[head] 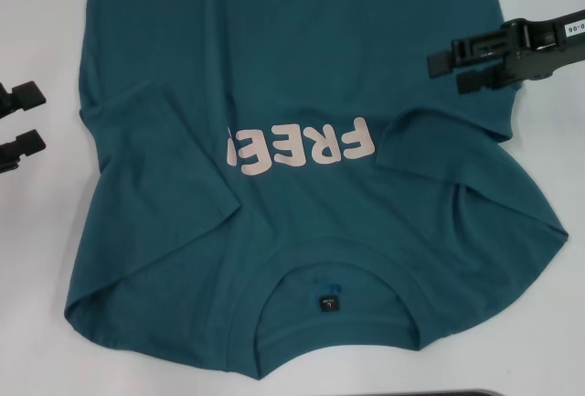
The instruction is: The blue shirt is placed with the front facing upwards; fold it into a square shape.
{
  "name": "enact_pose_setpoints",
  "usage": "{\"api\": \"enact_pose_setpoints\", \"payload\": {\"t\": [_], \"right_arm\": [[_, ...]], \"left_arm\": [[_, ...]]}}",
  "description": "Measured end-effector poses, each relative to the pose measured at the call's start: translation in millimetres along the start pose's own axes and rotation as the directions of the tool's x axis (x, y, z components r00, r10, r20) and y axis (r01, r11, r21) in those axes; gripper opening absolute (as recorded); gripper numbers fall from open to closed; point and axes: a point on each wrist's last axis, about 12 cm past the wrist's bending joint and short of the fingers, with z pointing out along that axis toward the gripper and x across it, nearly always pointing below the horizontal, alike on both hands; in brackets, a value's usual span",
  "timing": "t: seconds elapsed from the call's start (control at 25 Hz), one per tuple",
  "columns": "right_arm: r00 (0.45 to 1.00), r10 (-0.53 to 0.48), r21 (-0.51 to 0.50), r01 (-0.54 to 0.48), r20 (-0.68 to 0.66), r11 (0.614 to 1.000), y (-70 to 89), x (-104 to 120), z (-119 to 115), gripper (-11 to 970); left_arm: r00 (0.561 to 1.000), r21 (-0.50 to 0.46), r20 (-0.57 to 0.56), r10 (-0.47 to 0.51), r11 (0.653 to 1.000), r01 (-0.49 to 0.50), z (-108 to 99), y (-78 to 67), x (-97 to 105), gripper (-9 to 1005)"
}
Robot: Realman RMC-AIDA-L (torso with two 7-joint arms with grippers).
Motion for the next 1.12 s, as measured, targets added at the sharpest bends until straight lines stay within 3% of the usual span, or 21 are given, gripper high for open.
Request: {"api": "enact_pose_setpoints", "payload": {"t": [0.32,0.56,0.76,1.12], "right_arm": [[0.998,-0.018,0.029,0.02,-0.066,0.999,7.2,-4.3,-8.9,911],[0.995,0.053,0.12,-0.042,-0.088,0.992,-10.4,8.8,-33.7,910],[0.992,0.098,0.135,-0.086,-0.085,0.987,-22.1,23.1,-44.1,908],[0.989,0.14,0.155,-0.131,-0.049,0.979,-35.4,36.1,-35.1,904]], "left_arm": [[1.0,-0.001,0.001,-0.001,1.0,0.001,-0.4,0.3,0.3,932],[1.0,-0.003,0.003,-0.006,1.0,0.006,-0.8,0.8,0.4,932],[1.0,-0.003,0.004,-0.005,1.0,0.005,0.6,0.1,-1.0,932],[1.0,-0.005,0.007,-0.007,1.0,0.007,2.2,0.2,-1.4,933]]}}
